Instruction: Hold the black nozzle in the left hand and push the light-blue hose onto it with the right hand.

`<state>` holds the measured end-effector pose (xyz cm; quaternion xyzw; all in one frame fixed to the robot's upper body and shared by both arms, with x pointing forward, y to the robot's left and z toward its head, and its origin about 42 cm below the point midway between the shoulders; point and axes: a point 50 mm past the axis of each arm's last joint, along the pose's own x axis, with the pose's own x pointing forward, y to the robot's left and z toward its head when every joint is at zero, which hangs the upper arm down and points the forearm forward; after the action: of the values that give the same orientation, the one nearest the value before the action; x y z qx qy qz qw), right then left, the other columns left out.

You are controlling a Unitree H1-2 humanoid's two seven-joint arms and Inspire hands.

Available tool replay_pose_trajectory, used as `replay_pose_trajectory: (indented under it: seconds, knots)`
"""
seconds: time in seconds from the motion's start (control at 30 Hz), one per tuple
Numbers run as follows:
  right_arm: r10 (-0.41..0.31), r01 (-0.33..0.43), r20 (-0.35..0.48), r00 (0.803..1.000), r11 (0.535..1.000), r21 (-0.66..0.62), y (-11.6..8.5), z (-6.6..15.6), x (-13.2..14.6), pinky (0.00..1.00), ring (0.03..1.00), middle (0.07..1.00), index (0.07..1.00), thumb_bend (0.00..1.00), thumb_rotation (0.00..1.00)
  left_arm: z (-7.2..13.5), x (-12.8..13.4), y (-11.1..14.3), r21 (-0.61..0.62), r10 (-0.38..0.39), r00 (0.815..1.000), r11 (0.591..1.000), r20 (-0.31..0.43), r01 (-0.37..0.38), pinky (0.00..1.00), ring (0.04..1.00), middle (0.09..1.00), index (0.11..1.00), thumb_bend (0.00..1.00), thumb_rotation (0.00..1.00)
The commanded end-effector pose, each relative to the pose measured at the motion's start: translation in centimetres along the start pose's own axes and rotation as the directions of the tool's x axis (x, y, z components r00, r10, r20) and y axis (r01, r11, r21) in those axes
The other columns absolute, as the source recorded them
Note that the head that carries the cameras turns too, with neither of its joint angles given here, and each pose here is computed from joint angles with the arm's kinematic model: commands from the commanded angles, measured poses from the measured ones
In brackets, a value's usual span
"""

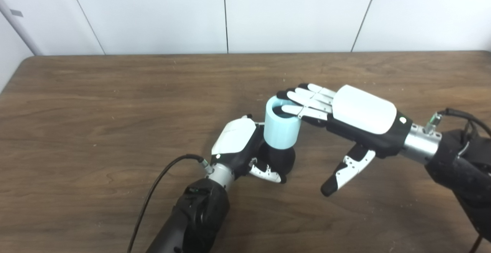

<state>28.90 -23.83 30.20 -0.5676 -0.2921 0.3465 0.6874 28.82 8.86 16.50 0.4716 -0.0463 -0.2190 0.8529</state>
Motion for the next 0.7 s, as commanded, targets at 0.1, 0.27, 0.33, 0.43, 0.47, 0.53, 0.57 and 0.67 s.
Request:
replay_pose_trajectory:
  seconds: [0.1,0.27,0.33,0.43,0.47,0.53,0.57,0.67]
  knots:
    - [-0.102,0.104,0.051,0.993,0.994,-0.026,-3.2,0.6,0.9,1.00,1.000,0.996,0.942,0.65,1.00,-2.2,-0.5,-3.1,-0.006,-0.168,0.981,0.986,-0.097,0.169,1.00,0.792,0.483,0.499,0.52,0.00]
    - [-0.162,0.163,0.063,0.985,0.986,-0.018,-4.9,0.8,2.0,1.00,1.000,0.987,0.937,0.61,1.00,-2.3,-0.6,-3.1,-0.007,-0.169,0.980,0.985,-0.101,0.170,1.00,0.810,0.498,0.490,0.52,0.00]
    - [-0.181,0.183,0.061,0.982,0.983,-0.019,-5.6,0.9,2.2,1.00,1.000,0.985,0.934,0.59,1.00,-2.4,-0.7,-3.0,-0.009,-0.169,0.980,0.986,-0.103,0.169,1.00,0.862,0.526,0.475,0.52,0.00]
    - [-0.205,0.206,0.052,0.977,0.978,-0.023,-6.4,1.0,2.3,1.00,1.000,0.983,0.931,0.55,1.00,-2.5,-0.7,-2.9,-0.013,-0.169,0.980,0.986,-0.104,0.169,1.00,0.842,0.534,0.472,0.52,0.00]
    - [-0.211,0.212,0.049,0.976,0.977,-0.025,-6.6,1.0,2.3,1.00,0.998,0.982,0.930,0.54,1.00,-2.5,-0.7,-2.9,-0.014,-0.169,0.980,0.986,-0.104,0.169,1.00,0.797,0.526,0.476,0.52,0.00]
    - [-0.223,0.224,0.044,0.974,0.974,-0.028,-6.9,1.1,2.2,1.00,0.997,0.981,0.929,0.54,1.00,-2.4,-0.7,-2.9,-0.018,-0.170,0.980,0.986,-0.105,0.169,1.00,0.761,0.519,0.479,0.52,0.00]
    - [-0.226,0.227,0.042,0.973,0.973,-0.028,-6.9,1.3,2.1,1.00,0.996,0.980,0.928,0.53,1.00,-2.4,-0.7,-3.0,-0.019,-0.170,0.980,0.985,-0.105,0.169,1.00,0.792,0.521,0.478,0.52,0.00]
    - [-0.223,0.224,0.042,0.974,0.974,-0.023,-6.6,1.7,2.0,1.00,0.994,0.978,0.926,0.53,1.00,-2.4,-0.6,-3.0,-0.020,-0.171,0.979,0.985,-0.107,0.169,1.00,0.878,0.531,0.473,0.52,0.00]
